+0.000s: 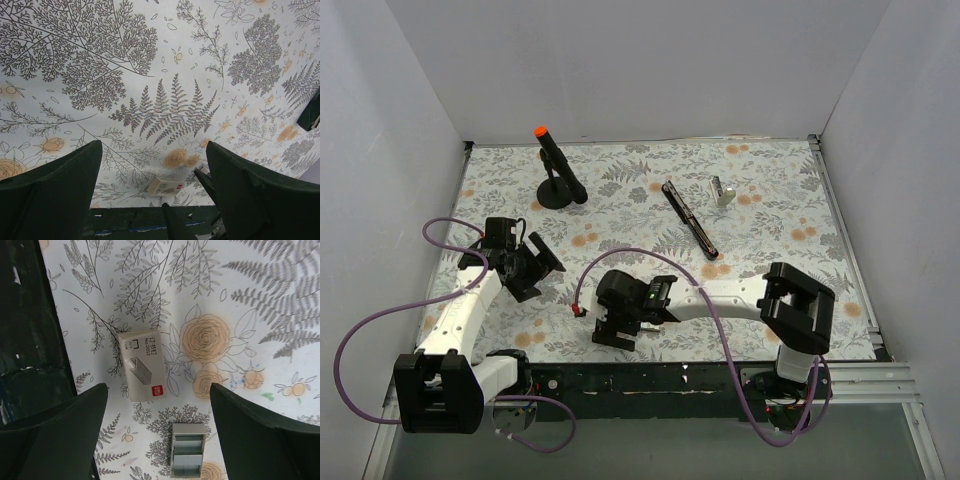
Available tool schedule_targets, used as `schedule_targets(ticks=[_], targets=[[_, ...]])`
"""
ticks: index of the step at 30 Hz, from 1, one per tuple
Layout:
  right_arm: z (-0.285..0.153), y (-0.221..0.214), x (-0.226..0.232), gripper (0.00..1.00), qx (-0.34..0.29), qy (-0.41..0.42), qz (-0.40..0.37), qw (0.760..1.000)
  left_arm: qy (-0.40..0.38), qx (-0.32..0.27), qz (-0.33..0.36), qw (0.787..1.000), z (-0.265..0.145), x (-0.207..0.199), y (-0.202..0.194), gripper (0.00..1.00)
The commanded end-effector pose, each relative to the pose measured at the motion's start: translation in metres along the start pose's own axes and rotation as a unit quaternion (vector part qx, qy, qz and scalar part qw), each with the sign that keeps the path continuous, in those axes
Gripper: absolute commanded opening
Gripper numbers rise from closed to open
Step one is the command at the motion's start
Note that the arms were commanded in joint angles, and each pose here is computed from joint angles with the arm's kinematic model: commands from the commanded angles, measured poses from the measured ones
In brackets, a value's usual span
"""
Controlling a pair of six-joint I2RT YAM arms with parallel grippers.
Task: Unload the staples from the stapler
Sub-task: Move the shell to the center of the board.
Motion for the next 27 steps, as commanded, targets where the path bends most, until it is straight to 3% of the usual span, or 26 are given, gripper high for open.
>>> schedule_targets(ticks=[1, 13, 27], targets=[[0.01, 0.001, 0.002, 0.9, 0.035, -0.013, -0.002, 0.999, -0.003, 0.004, -0.002, 1.0, 0.002, 0.002, -0.001, 0.85], [0.02, 0.013, 0.022, 0.82, 0.052, -0.017, -0.013, 0.998, -0.002, 0.007, -0.002, 1.0, 0.004, 0.002, -0.001, 0.83], [0.027, 0.019, 0.027, 0.63, 0.065, -0.017, -0.016, 0.998, 0.0, 0.009, -0.004, 1.0, 0.005, 0.003, -0.001, 0.82]])
Point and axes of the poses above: each gripper's point midway between its finger pads, its own z axis out along the fingers, its own x axis along the line the jaws close on, y = z × x, the point moved 9 cm from there along -z, back along the fingers, and after that the axes turned 10 degrees about -z, right-handed, at the moved point
